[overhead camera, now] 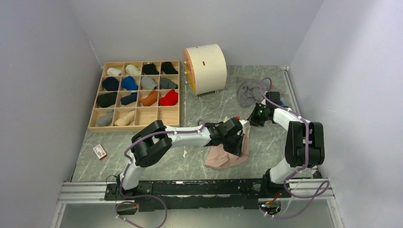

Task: Roll the underwear
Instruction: Fold the underwear at the center of the board.

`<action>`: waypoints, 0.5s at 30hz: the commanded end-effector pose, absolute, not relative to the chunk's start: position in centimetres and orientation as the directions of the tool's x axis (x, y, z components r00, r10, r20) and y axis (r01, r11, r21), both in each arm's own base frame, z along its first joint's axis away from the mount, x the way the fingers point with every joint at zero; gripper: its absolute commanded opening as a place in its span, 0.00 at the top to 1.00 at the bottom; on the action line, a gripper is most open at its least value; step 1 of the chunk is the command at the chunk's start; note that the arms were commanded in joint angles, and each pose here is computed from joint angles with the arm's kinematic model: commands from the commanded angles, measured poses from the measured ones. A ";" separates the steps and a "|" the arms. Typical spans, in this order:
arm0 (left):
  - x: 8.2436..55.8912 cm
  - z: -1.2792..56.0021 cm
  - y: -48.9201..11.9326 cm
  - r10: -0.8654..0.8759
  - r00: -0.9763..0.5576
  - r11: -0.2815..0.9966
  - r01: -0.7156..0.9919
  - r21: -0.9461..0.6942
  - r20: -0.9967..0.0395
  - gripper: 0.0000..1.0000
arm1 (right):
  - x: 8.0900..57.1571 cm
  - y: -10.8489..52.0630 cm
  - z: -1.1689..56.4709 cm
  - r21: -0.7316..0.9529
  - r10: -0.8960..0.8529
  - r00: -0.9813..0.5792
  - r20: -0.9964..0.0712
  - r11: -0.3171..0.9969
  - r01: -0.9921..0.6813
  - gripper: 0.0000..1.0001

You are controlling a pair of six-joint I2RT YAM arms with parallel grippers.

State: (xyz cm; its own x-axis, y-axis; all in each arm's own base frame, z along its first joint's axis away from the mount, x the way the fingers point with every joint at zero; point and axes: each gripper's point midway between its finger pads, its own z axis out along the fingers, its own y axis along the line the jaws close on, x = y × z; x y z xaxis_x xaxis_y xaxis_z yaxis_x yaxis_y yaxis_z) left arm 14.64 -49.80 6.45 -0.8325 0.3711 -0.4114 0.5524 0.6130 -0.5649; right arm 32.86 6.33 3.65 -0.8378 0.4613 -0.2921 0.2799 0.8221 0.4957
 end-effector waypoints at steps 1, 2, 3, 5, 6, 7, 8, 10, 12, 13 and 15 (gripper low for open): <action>11.9 7.7 -52.1 0.397 -0.837 0.531 0.545 -0.649 -0.377 0.95 | 36.8 3.8 5.4 0.434 0.457 -0.781 -0.427 0.860 0.267 1.00; 11.9 7.7 -52.3 0.397 -0.835 0.531 0.548 -0.646 -0.381 0.95 | 36.6 3.4 5.1 0.416 0.457 -0.781 -0.425 0.865 0.280 1.00; 11.9 7.7 -52.3 0.399 -0.834 0.536 0.550 -0.641 -0.382 0.95 | 36.4 3.3 4.9 0.407 0.461 -0.781 -0.421 0.866 0.291 1.00; 11.8 7.8 -52.4 0.399 -0.833 0.528 0.551 -0.646 -0.384 0.95 | 35.9 3.2 4.2 0.395 0.460 -0.790 -0.406 0.868 0.302 1.00; 11.8 7.9 -52.5 0.398 -0.833 0.527 0.551 -0.647 -0.384 0.95 | 35.7 3.1 3.9 0.391 0.460 -0.793 -0.399 0.868 0.307 1.00; 11.7 8.1 -52.5 0.401 -0.832 0.523 0.552 -0.649 -0.385 0.95 | 35.5 3.1 3.6 0.388 0.458 -0.796 -0.395 0.869 0.307 1.00; 11.7 8.3 -52.6 0.403 -0.829 0.515 0.556 -0.653 -0.388 0.95 | 35.4 3.1 3.4 0.389 0.457 -0.798 -0.393 0.869 0.306 1.00; 11.3 8.9 -52.7 0.411 -0.826 0.491 0.557 -0.670 -0.386 0.95 | 35.2 3.1 3.0 0.383 0.456 -0.803 -0.384 0.870 0.310 1.00; 11.2 9.4 -52.9 0.414 -0.823 0.482 0.560 -0.674 -0.388 0.95 | 35.3 3.0 2.7 0.377 0.452 -0.806 -0.381 0.873 0.311 1.00; 11.0 9.6 -53.0 0.416 -0.824 0.473 0.557 -0.682 -0.384 0.95 | 35.3 3.1 2.6 0.380 0.449 -0.808 -0.380 0.873 0.306 1.00; 11.1 9.7 -53.2 0.420 -0.824 0.474 0.557 -0.682 -0.380 0.95 | 35.4 3.1 2.5 0.381 0.450 -0.810 -0.376 0.872 0.307 1.00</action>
